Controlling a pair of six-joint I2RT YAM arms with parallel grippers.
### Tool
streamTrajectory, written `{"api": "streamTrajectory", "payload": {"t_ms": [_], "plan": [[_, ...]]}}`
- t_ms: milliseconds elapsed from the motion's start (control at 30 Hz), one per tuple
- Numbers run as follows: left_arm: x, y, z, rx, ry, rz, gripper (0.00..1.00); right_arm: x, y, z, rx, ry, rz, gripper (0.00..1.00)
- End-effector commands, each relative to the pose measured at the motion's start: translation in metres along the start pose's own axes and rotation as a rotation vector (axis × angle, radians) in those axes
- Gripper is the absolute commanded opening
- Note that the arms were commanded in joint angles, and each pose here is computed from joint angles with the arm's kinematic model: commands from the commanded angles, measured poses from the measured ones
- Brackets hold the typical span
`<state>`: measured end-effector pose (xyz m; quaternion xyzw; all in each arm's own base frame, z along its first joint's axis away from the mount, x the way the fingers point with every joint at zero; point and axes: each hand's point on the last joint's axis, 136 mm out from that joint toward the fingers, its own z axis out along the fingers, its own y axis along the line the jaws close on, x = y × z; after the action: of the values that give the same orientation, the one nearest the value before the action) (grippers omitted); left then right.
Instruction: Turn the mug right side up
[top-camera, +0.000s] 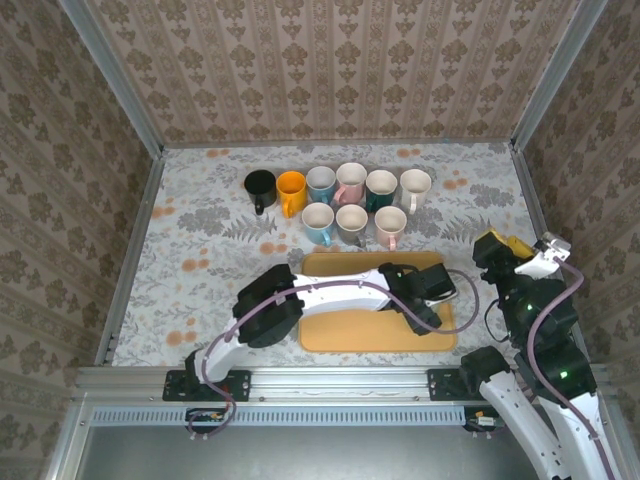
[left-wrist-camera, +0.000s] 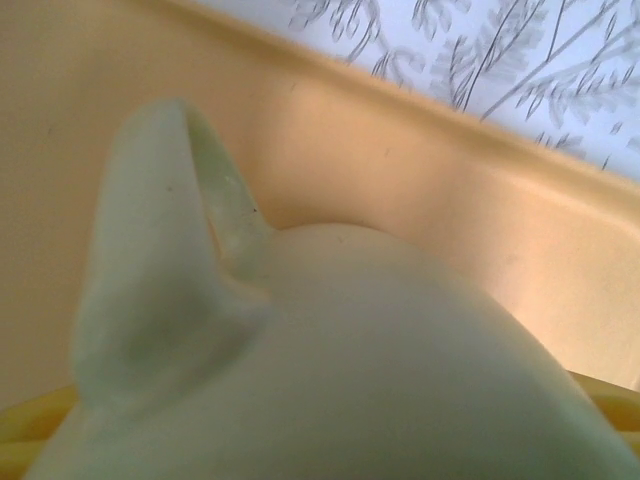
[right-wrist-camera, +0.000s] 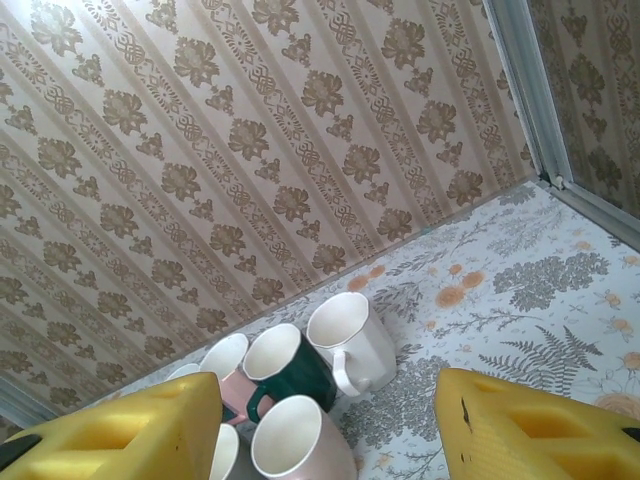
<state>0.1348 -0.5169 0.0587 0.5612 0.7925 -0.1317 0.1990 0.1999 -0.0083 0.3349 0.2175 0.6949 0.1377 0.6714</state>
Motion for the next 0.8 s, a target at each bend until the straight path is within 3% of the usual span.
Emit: {"api": "streamTrajectory", "payload": {"t_ms": [0,233,467,600,767], "plan": [[-0.031,0.023,-0.054,-0.081,-0.167,0.046,0.48,-0.006,0.008,-0.007,-0.049,-0.001,0.008,0.60],[-0.039,0.045,-0.156,-0.238,-0.442,0.193,0.42,-0.017,0.019,-0.013,-0.089,-0.008,-0.010,0.60],[-0.007,0.057,-0.240,-0.427,-0.655,0.425,0.37,-0.006,0.042,-0.003,-0.173,0.094,0.011,0.60],[0.018,0.069,-0.281,-0.563,-0.697,0.567,0.34,0.012,0.064,0.005,-0.255,0.211,0.040,0.60],[0.056,0.086,-0.293,-0.755,-0.583,0.822,0.36,0.039,0.098,0.013,-0.386,0.389,0.126,0.60]]}}
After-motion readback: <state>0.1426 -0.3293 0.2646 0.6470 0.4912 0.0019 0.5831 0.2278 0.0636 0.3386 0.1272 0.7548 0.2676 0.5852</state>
